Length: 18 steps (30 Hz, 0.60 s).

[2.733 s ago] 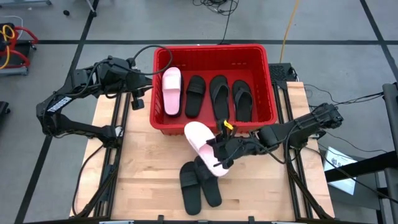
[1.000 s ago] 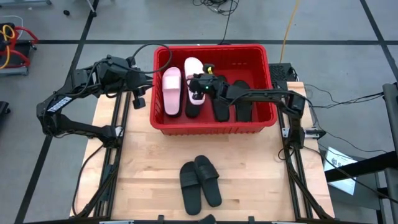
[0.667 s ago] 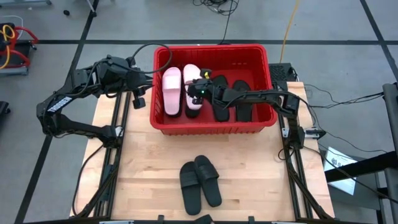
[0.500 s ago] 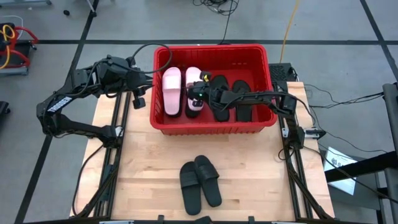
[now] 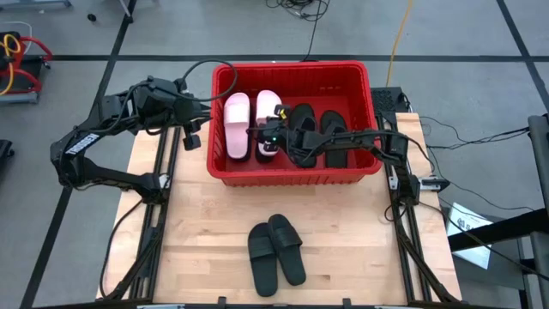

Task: Pick and place slides into bin
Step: Put the pink slide into the red container

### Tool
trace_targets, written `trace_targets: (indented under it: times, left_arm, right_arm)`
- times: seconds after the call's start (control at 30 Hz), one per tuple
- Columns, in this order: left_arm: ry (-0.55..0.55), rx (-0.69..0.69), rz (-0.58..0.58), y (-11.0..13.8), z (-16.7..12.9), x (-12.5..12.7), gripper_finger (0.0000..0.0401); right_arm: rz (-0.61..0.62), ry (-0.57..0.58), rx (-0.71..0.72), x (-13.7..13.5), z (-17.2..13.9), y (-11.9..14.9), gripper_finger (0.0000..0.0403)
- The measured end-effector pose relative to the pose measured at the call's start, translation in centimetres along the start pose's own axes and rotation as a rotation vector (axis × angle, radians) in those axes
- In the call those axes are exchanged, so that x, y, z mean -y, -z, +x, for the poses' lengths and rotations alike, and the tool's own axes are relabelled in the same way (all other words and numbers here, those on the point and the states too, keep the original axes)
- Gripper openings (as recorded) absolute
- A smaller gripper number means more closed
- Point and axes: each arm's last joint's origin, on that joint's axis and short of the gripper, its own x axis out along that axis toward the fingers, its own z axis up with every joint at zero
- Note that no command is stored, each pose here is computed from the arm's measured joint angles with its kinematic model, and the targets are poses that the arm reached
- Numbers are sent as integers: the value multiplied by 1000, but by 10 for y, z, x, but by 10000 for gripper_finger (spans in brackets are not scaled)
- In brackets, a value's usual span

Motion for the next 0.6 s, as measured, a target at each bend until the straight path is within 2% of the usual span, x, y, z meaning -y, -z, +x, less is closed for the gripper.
trace_targets:
  times: [0.6]
  left_arm:
    - [1,0,-1,0,0,0,124]
  right_arm:
    - [-25,-35,-3,-13,-11,-5,2]
